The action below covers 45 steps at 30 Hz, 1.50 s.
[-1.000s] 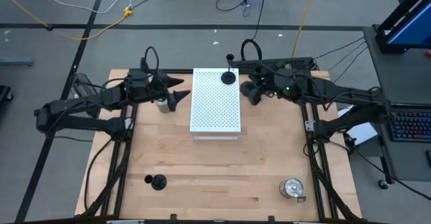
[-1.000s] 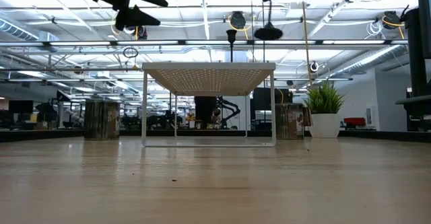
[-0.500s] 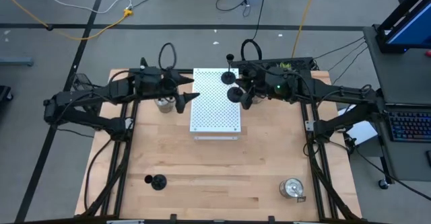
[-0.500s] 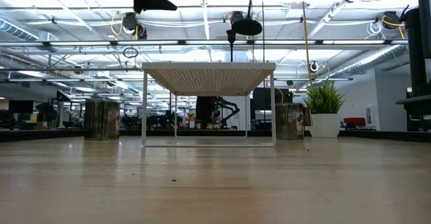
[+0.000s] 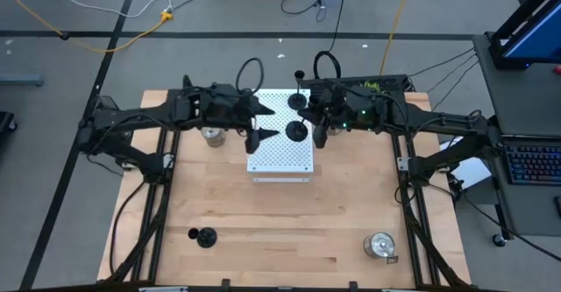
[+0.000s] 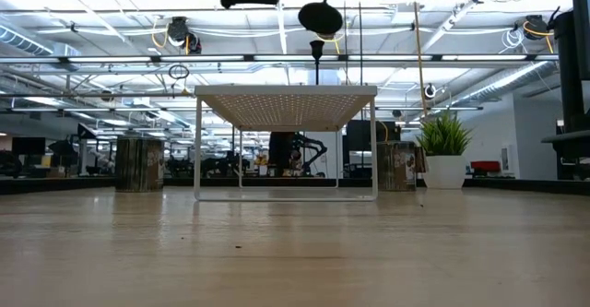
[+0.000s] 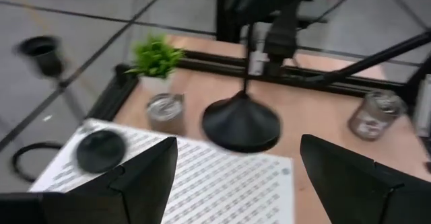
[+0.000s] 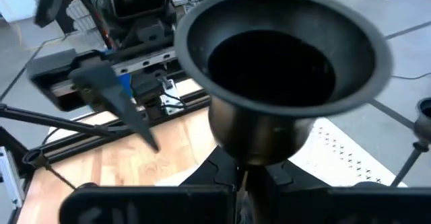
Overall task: Pick & Place candle stick holders
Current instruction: Put the right black candle holder on the shelf
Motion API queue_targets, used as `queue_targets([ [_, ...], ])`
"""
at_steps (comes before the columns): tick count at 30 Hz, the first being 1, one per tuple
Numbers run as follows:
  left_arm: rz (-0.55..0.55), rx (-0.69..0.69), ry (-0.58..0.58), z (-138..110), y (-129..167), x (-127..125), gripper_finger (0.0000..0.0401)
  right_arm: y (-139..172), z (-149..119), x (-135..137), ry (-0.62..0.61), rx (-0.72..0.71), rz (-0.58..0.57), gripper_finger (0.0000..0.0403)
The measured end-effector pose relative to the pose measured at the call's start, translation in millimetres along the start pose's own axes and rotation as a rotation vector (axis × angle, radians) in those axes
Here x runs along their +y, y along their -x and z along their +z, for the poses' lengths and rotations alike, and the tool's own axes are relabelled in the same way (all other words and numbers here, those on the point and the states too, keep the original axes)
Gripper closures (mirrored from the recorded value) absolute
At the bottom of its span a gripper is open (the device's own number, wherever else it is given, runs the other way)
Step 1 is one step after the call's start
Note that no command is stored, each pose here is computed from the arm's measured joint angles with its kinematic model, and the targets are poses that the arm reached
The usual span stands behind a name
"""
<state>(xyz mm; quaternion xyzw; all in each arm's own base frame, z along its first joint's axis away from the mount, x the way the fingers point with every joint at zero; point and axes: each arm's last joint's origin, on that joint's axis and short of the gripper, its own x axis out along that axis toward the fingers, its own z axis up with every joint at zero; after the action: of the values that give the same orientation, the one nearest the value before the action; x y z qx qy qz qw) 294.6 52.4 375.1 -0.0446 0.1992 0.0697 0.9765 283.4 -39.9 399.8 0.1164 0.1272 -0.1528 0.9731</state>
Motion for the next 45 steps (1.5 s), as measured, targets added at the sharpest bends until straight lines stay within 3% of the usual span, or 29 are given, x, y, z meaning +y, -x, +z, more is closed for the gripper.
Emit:
queue_targets([
  [17,-0.118,-0.046,0.038,0.6,-37.7,-1.4,0.0080,-25.3,-11.5,5.3,-0.019,0.066,0.110,0.0400],
  [38,-0.189,-0.027,0.103,1.7,-52.5,-1.6,0.0081,-28.0,-11.1,11.3,-0.029,0.048,0.163,0.0400],
  [41,-0.189,-0.014,0.112,-0.6,-55.8,-1.6,0.0102,-27.9,-11.0,11.3,-0.029,0.047,0.163,0.0400],
  [45,-0.190,-0.022,0.111,0.2,-55.6,-1.7,0.0164,-27.8,-11.1,11.5,-0.029,0.048,0.165,0.0400],
])
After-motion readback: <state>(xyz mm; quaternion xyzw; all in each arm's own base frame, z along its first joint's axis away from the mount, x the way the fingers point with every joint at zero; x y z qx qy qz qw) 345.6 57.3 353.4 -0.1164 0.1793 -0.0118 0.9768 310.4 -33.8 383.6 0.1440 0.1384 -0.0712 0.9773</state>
